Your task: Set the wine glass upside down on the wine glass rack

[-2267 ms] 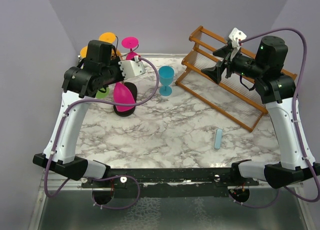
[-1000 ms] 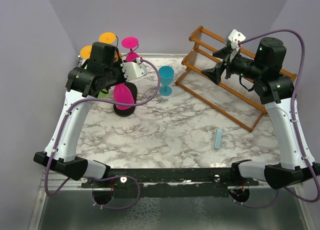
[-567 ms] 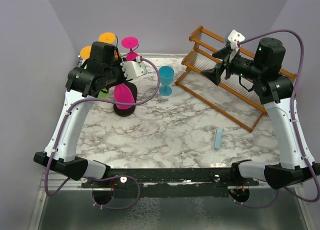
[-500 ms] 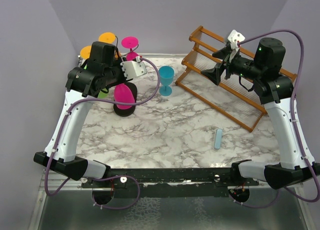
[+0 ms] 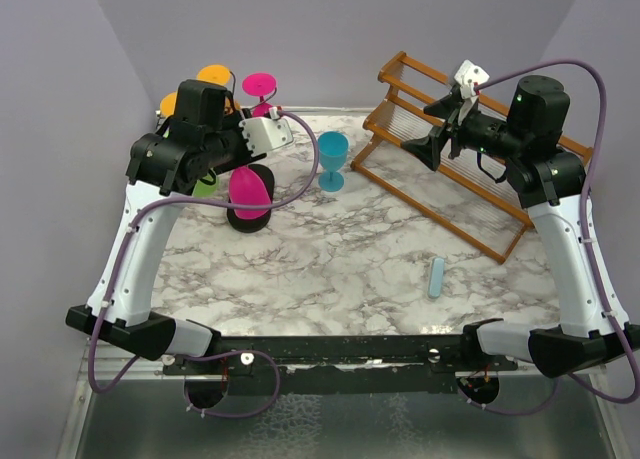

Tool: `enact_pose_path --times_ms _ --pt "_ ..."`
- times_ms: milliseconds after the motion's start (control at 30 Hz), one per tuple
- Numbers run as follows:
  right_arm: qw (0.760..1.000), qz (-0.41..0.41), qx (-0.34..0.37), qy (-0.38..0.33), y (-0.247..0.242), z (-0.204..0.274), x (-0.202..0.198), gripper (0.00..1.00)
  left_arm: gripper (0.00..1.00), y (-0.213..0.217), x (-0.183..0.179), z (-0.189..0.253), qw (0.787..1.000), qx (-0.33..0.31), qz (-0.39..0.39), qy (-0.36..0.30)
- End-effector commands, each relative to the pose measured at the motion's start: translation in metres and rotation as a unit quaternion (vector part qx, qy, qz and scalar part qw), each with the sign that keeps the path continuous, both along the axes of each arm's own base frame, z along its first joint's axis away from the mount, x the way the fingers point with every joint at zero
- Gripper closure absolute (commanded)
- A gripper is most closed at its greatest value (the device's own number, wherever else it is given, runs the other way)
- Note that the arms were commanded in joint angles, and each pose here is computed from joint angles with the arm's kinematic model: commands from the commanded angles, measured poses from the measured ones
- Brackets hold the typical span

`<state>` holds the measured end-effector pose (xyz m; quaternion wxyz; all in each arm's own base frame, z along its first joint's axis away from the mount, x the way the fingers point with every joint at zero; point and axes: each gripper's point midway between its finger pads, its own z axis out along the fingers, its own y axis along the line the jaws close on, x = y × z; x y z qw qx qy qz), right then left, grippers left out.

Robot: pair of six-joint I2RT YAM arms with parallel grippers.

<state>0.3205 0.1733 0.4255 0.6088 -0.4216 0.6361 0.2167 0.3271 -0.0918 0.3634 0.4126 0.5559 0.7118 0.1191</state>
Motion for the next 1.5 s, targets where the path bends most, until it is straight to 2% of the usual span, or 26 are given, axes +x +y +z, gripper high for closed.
enact_pose_path --times_ms 0,333,533,600,700,800,1067,1233,1467 --pt "1.000 0.007 0.009 -0.018 -0.001 0.009 -0.005 0.17 0.55 -0.007 -0.012 0.020 0.999 -0.031 -0.022 -0.017" --pt "0.999 0.028 0.024 0.011 0.009 -0.007 -0.002 0.17 0.54 -0.024 -0.028 0.025 0.996 -0.064 -0.068 -0.002" --pt "0.998 0.025 0.042 0.043 0.014 -0.016 0.012 0.19 0.52 -0.044 -0.039 0.035 0.988 -0.107 -0.115 0.006" --pt "0.997 0.024 0.047 0.056 0.017 -0.021 0.020 0.21 0.39 -0.050 -0.039 0.035 0.985 -0.122 -0.122 0.009" --pt "0.996 0.028 0.054 0.070 0.022 -0.027 0.028 0.23 0.29 -0.053 -0.034 0.037 0.984 -0.136 -0.117 0.005" --pt "0.995 0.028 0.052 0.081 0.030 -0.031 0.036 0.25 0.02 -0.052 -0.023 0.042 0.984 -0.163 -0.076 -0.004" --pt "0.996 0.016 -0.001 0.084 0.069 -0.050 0.057 0.27 0.01 -0.022 0.016 0.073 0.970 -0.213 0.079 -0.084" --pt "0.995 -0.004 -0.038 0.091 0.092 -0.072 0.075 0.29 0.01 -0.009 0.023 0.079 0.964 -0.213 0.121 -0.108" --pt "0.990 -0.039 -0.077 0.111 0.118 -0.108 0.107 0.35 0.01 -0.001 0.019 0.093 0.959 -0.214 0.133 -0.130"
